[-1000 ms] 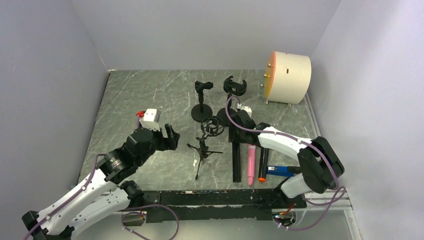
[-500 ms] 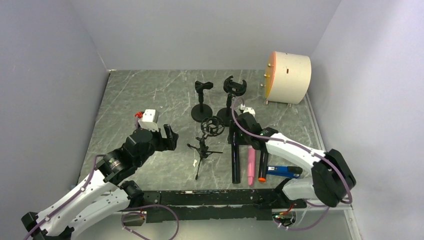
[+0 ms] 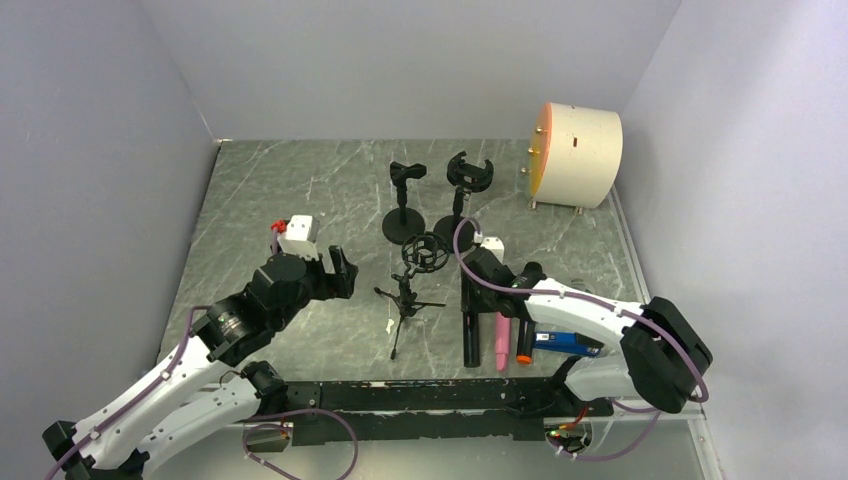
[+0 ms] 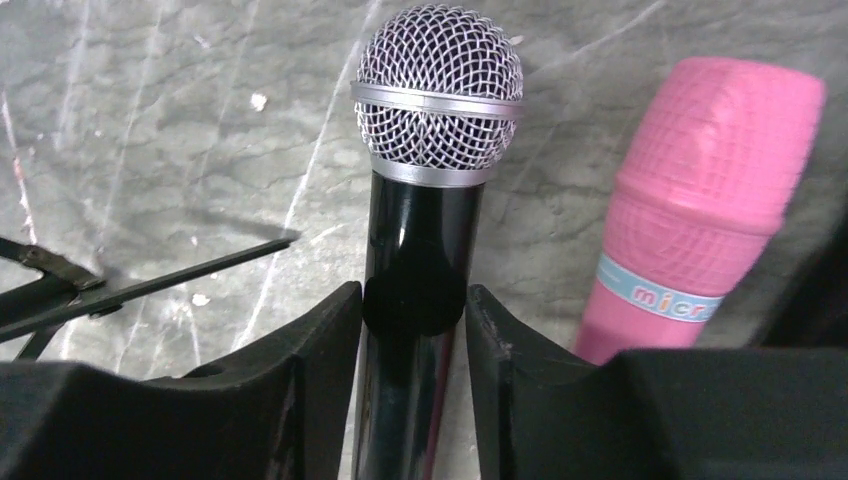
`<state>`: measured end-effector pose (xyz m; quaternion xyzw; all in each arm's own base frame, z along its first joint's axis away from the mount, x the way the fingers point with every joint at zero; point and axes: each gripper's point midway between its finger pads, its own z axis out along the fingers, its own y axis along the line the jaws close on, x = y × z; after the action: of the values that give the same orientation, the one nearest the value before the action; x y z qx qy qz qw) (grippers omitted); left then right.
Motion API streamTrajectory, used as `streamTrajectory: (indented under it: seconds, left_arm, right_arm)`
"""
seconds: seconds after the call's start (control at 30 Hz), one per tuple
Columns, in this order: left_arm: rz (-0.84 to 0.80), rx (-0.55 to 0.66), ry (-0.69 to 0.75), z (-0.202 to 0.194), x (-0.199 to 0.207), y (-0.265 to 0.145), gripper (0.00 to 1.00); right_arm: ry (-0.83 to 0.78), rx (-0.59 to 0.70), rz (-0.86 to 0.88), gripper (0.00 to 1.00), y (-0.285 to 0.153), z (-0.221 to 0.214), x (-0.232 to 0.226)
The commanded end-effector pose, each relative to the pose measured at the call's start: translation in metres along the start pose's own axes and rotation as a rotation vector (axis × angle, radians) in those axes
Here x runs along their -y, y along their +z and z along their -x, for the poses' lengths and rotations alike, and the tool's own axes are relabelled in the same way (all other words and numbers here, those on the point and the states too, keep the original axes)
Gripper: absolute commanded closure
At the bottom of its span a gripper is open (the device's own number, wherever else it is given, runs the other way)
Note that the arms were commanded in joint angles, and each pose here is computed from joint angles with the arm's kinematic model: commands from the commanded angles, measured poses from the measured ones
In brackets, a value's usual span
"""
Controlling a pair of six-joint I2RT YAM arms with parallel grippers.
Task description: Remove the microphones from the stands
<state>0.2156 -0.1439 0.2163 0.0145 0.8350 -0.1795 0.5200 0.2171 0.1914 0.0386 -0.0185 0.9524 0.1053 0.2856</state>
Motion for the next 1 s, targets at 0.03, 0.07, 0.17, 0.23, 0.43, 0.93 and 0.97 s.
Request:
streamTrajectory:
  seconds: [0.03, 0.07, 0.17, 0.23, 0.43, 0.93, 0.97]
  left_arm:
    - [0.006, 0.03, -0.017, 0.015, 0.002, -0.004, 0.09]
    - [0.007, 0.03, -0.019, 0.015, 0.002, -0.003, 0.09]
    - [0.012, 0.029, -0.019, 0.014, 0.001, -0.003, 0.09]
    - [0.015, 0.033, -0.018, 0.016, 0.001, -0.003, 0.09]
    - [0.029, 0.016, -0.006, 0.013, 0.001, 0.002, 0.09]
    - [0.035, 0.002, -0.004, 0.008, 0.0, 0.005, 0.09]
    - [0.036, 0.0, -0.003, 0.007, 0.0, 0.006, 0.09]
  right_arm:
    - [0.029, 0.077, -0.089, 0.61, 0.001, 0.012, 0.014]
    - [0.029, 0.079, -0.089, 0.62, 0.002, 0.013, 0.014]
    - [0.031, 0.076, -0.101, 0.65, 0.003, 0.012, 0.015]
    - [0.046, 0.092, -0.111, 0.66, 0.001, 0.014, 0.018]
    - [0.065, 0.143, 0.025, 0.56, -0.012, 0.026, -0.004]
    - [0.071, 0.265, 0.268, 0.4, -0.075, 0.088, -0.062]
    - [0.065, 0.266, 0.282, 0.4, -0.076, 0.092, -0.067]
